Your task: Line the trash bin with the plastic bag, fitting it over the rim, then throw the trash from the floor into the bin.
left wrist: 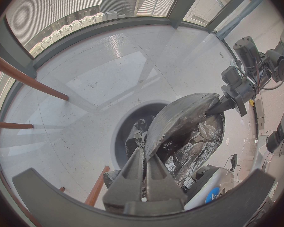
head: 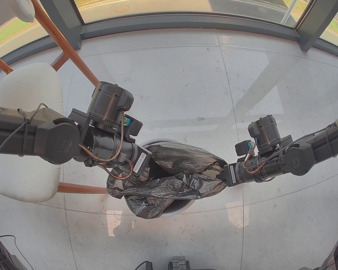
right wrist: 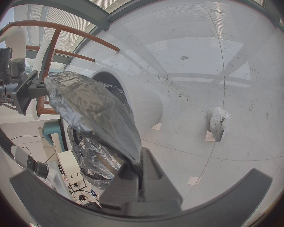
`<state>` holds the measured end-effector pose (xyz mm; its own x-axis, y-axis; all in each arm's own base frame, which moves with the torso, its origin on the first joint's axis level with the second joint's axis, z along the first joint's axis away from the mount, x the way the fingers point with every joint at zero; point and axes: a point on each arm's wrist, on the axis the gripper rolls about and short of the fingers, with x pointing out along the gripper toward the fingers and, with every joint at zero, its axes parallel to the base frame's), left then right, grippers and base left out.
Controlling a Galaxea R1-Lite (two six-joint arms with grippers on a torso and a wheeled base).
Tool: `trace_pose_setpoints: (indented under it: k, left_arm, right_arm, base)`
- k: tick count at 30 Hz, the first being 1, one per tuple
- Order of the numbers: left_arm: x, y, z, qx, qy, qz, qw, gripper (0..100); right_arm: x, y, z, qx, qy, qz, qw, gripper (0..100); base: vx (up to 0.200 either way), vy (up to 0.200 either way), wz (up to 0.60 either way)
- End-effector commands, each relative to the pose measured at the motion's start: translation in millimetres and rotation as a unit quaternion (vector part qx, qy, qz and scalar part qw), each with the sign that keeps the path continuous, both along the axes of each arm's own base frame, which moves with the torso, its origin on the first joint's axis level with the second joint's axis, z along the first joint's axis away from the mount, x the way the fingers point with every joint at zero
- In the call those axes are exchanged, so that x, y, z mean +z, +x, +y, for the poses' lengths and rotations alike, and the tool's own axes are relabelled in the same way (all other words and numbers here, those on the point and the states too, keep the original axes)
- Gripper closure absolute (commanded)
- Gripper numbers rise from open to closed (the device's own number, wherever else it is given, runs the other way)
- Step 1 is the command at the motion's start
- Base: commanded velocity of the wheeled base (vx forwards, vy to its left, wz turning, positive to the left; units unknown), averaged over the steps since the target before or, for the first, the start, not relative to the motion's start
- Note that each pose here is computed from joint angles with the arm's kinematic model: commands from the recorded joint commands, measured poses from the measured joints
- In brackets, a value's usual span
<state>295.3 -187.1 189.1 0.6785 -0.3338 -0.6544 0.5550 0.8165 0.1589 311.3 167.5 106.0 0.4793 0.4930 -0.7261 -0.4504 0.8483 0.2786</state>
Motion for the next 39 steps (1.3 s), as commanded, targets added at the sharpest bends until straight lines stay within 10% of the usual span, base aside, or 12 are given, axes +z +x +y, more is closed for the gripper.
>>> trace_pose_setpoints:
  k: [1,11,12,30,39]
  left_arm:
    - [-4,2,-6,-0.006,0.003,0.003,1.0,100]
    - [-10,12,-23,-0.019,0.004,0.002,0.9998,100]
    - [-11,12,-23,-0.019,0.005,0.002,0.9998,100]
    - [-23,19,-25,-0.015,0.012,0.013,0.9997,100]
    - [-21,23,-21,-0.009,0.011,0.01,0.9999,100]
  right_arm:
    - [1,4,0,-0.001,0.004,-0.005,1.0,100]
    - [-10,20,-8,-0.021,0.02,-0.042,0.9987,100]
    - [-10,20,-9,-0.024,0.021,-0.042,0.9986,0]
    - [9,-54,-15,0.018,0.032,-0.033,0.9988,0]
    - [19,-79,5,-0.009,0.097,0.021,0.995,0]
  base:
    - [0.0,0.0,0.0]
    - [0.0,0.0,0.0]
    - [0.0,0.0,0.0]
    - [0.0,0.0,0.0]
    - [0.0,0.0,0.0]
